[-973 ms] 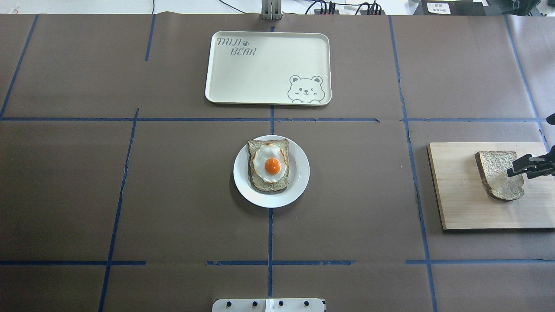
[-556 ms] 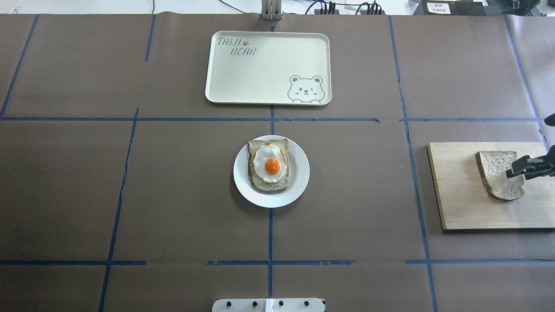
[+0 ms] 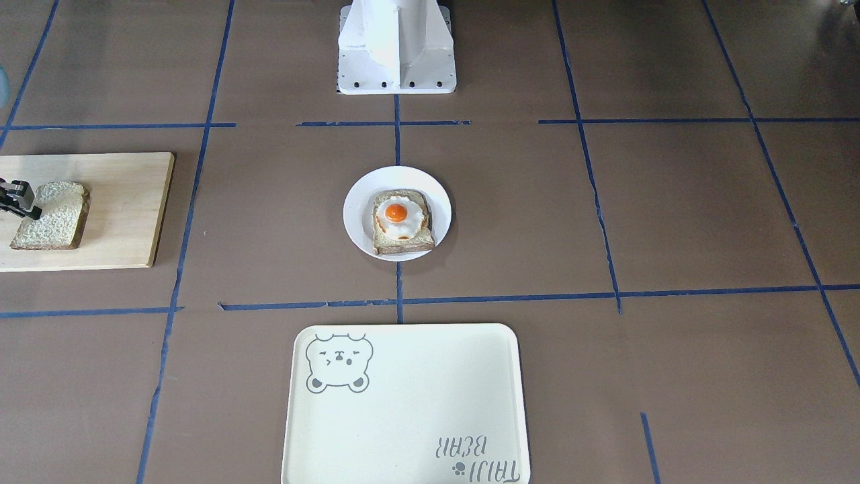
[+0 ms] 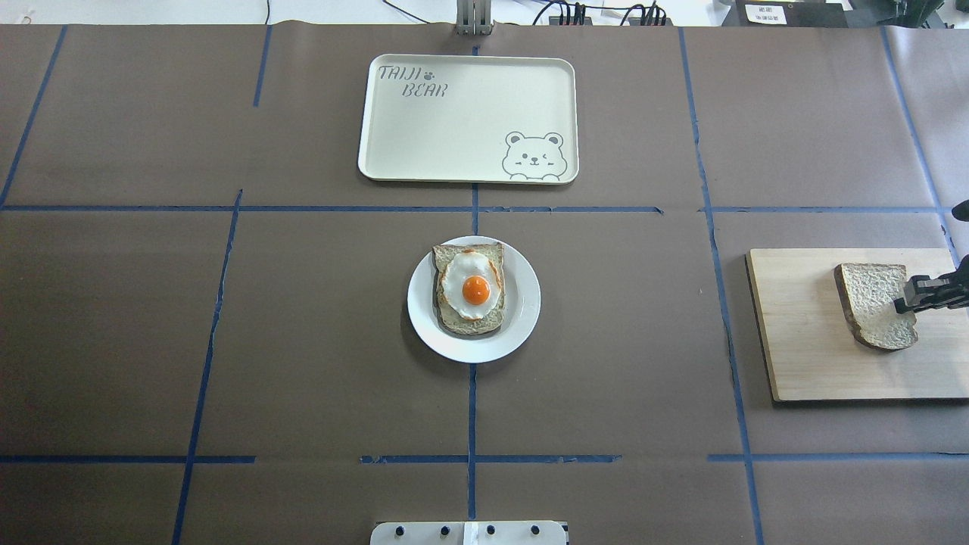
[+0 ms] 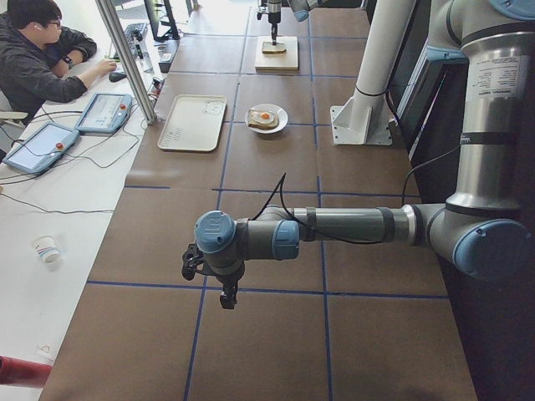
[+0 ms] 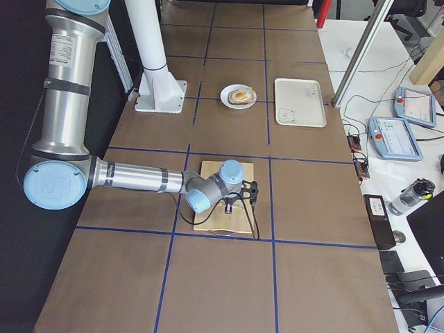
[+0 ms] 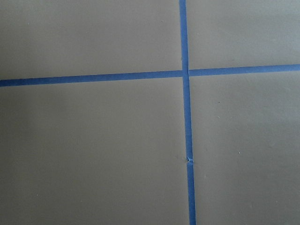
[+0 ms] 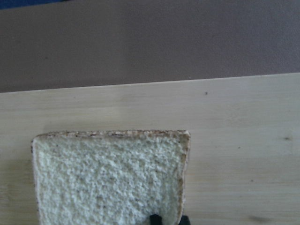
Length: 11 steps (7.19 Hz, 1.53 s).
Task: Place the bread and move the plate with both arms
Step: 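Close the right gripper on the bread edge and lift it off the board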
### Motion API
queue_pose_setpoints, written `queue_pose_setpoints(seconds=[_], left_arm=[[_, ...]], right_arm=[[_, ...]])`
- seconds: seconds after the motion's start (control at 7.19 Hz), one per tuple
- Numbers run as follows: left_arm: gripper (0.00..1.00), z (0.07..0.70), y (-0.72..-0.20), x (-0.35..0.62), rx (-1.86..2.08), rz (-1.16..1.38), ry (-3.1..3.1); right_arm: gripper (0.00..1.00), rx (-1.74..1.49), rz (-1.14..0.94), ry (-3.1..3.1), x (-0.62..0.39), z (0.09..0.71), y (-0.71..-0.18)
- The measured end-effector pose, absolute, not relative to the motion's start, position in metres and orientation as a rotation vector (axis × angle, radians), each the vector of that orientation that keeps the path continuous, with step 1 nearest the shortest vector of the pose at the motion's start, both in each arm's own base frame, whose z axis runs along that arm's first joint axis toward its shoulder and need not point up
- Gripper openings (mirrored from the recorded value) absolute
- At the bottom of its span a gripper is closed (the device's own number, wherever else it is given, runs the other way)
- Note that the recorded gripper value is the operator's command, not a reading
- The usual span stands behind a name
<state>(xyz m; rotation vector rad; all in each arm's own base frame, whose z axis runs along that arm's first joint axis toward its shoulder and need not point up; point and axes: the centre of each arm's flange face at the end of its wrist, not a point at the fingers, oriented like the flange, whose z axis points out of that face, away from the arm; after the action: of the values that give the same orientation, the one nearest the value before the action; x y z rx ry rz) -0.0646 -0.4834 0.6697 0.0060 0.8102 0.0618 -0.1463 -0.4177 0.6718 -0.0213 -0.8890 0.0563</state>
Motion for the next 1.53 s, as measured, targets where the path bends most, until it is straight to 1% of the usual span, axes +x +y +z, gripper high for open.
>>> queue_pose_setpoints(seconds=[0.42,0.83,1.11,1.53], left_arm=[[1.0,0.668,-0.484,-0.064,0.008,0.064,0.81],[1.0,0.668,-0.484,-0.064,0.009,0.063,0.81],[1.0,0.668,-0.484,-0.064,0.009,0.064,0.81],[1.0,0.668,-0.485,-0.064,0.008,0.063,0.81]], right_arm=[[0.0,-0.015,0.054,-0.892,-0.145,0.668,-0.417],[0.0,0.027,0.042,-0.907,-0.144,0.647,-0.419],[0.0,0.086,0.036,-0.931,-0.138,0.617,-0.423],[0.0,0.164,0.03,-1.022,-0.122,0.553,-0.431]])
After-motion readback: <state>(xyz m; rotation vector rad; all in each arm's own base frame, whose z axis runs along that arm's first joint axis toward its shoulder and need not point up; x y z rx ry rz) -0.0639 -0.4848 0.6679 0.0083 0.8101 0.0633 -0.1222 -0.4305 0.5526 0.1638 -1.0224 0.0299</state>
